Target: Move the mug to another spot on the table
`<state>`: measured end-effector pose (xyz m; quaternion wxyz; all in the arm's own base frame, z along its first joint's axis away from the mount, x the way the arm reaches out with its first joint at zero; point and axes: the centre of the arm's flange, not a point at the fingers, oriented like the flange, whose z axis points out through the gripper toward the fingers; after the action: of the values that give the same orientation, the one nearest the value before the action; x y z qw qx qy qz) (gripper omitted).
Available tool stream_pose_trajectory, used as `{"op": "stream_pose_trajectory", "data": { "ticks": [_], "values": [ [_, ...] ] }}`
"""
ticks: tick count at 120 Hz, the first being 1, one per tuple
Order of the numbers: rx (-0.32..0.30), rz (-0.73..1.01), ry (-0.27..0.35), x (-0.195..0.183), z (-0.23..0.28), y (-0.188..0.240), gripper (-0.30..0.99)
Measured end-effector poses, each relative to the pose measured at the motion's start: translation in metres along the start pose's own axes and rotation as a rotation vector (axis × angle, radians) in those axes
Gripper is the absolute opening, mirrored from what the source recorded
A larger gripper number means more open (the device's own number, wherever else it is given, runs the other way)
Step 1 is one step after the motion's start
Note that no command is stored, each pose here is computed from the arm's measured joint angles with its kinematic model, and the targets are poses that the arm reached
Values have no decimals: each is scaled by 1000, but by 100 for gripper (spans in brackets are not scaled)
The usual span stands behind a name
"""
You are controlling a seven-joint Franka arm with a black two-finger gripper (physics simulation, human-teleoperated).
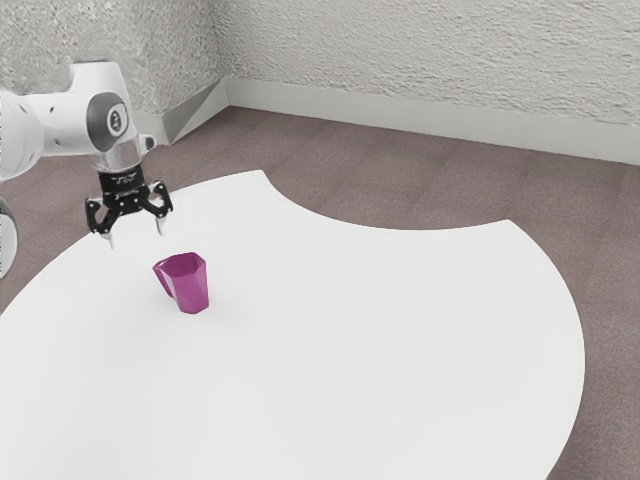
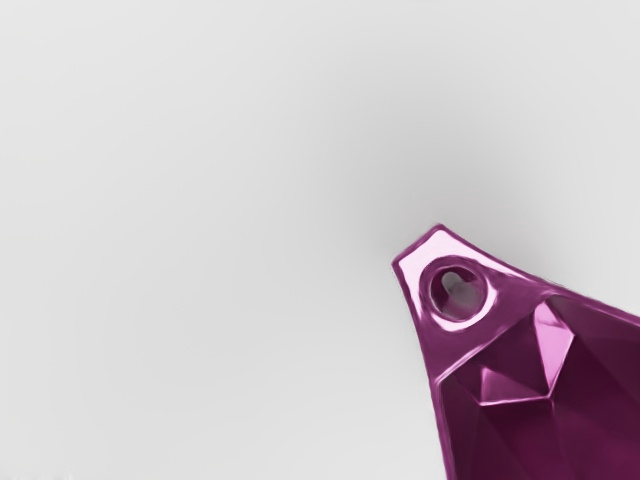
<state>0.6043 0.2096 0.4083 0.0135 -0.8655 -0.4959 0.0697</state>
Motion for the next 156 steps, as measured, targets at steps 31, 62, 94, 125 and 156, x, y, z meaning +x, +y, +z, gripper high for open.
{"op": "stream_pose_trajectory", "data": {
  "ticks": [31,62,94,125,156],
  "values": [
    [-1,-140,-58,12,40,-3,69],
    [-61,-265,-99,21,58,1,69],
    [-89,-350,-87,38,63,15,69],
    [-71,-400,-102,41,83,19,69],
    [-99,-451,-135,39,98,25,69]
  ]
}}
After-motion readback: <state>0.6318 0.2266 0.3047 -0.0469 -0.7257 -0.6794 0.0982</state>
